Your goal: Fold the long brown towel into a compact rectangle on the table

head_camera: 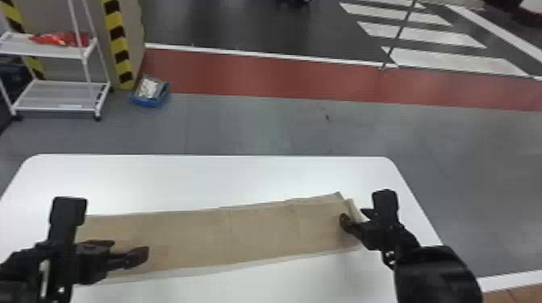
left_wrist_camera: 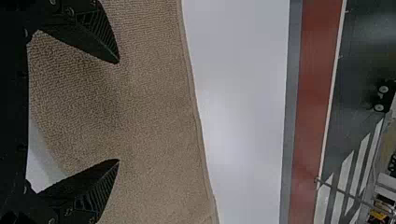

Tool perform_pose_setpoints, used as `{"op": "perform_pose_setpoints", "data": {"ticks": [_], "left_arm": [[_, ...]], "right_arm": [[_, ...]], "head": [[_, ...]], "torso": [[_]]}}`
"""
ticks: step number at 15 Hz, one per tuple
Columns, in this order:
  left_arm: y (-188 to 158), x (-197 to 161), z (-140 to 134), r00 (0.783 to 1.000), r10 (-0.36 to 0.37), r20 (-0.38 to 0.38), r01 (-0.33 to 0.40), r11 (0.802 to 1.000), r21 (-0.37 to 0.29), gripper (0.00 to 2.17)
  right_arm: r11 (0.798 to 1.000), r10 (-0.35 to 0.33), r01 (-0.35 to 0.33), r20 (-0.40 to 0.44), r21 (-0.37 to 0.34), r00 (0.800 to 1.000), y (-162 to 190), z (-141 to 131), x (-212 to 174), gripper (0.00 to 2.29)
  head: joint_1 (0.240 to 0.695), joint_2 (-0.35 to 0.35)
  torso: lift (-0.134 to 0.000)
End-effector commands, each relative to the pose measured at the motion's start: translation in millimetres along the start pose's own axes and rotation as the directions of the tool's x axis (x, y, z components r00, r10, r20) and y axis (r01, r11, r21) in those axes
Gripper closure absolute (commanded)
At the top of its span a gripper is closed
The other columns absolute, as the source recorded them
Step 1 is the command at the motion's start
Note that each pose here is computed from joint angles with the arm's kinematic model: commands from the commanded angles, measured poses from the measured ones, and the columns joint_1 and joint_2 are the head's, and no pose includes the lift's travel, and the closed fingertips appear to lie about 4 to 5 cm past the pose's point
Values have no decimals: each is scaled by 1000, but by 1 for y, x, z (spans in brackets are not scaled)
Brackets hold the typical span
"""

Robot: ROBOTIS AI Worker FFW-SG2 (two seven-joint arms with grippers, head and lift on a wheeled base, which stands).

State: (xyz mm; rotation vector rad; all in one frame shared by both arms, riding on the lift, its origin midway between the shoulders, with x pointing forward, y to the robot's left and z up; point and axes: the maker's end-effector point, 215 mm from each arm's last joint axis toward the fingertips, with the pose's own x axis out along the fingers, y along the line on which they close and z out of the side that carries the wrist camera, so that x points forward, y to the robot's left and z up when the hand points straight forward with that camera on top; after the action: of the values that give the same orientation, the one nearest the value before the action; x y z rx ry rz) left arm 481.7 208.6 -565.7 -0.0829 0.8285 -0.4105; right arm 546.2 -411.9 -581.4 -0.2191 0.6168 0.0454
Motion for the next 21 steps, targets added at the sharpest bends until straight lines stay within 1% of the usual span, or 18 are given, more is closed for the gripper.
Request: {"op": "perform_pose_setpoints", "data": {"ticks": [1,3,4,5,7,10,11,13,14,15,16,17,18,19,20,21], "left_arm": [[0,0,-1,1000,-1,-1,1,1000,-1,144],[1,0,-2,1000,2,-2,-2,1000,-1,144],[2,0,-2,1000,4,-2,-4,1000,-1,144],[3,-1,-1,1000,7,-2,-7,1000,2,144],[4,-1,-1,1000,8,-2,-8,1000,2,144],[7,-1,-3,1000,17,-10,-17,1000,5,144],[7,-1,-2,1000,19,-9,-19,1000,7,144],[9,-1,-3,1000,23,-12,-22,1000,7,144],[9,-1,-2,1000,23,-12,-23,1000,7,144],[10,0,-2,1000,25,-12,-25,1000,7,144],[10,1,-2,1000,26,-11,-26,1000,5,144],[11,1,-2,1000,27,-12,-27,1000,4,144],[11,1,-3,1000,27,-14,-27,1000,3,144],[11,2,-4,1000,27,-16,-27,1000,2,144],[9,2,-4,1000,24,-15,-24,1000,1,144],[8,3,-4,1000,22,-14,-22,1000,4,144]], "right_arm": [[1000,5,-5,1,-4,1000,1,0,0,1534],[1000,8,-8,16,-9,1000,2,2,-1,1541],[1000,10,-9,39,-17,999,3,8,-2,1544],[1000,10,-9,45,-17,999,3,9,-2,1652],[1000,9,-8,64,-18,998,2,13,-3,1652],[999,13,-8,133,-39,991,6,32,-7,1652],[999,16,-8,171,-50,985,8,40,-10,1652],[996,27,0,295,-91,955,14,67,-24,1652],[994,28,9,339,-107,940,16,75,-30,1652],[992,31,19,388,-125,921,20,86,-36,1652],[989,34,33,447,-142,894,22,98,-45,1652],[988,32,46,481,-148,876,24,102,-52,1652],[988,23,56,483,-147,876,22,100,-53,1652],[987,15,62,463,-149,886,20,95,-47,1652],[984,1,73,413,-162,911,16,85,-33,1652],[979,-10,87,380,-187,925,17,76,-24,1652]], "head": [[695,-216],[695,-215],[695,-213],[695,-212],[695,-208],[695,-204],[695,-201],[695,-193],[695,-184],[695,-179],[695,-175],[695,-169],[695,-165],[695,-159],[695,-158],[695,-161]], "torso": [[0],[0],[0],[0],[0],[0],[0],[0],[0],[0],[0],[0],[0],[0],[0],[0]]}}
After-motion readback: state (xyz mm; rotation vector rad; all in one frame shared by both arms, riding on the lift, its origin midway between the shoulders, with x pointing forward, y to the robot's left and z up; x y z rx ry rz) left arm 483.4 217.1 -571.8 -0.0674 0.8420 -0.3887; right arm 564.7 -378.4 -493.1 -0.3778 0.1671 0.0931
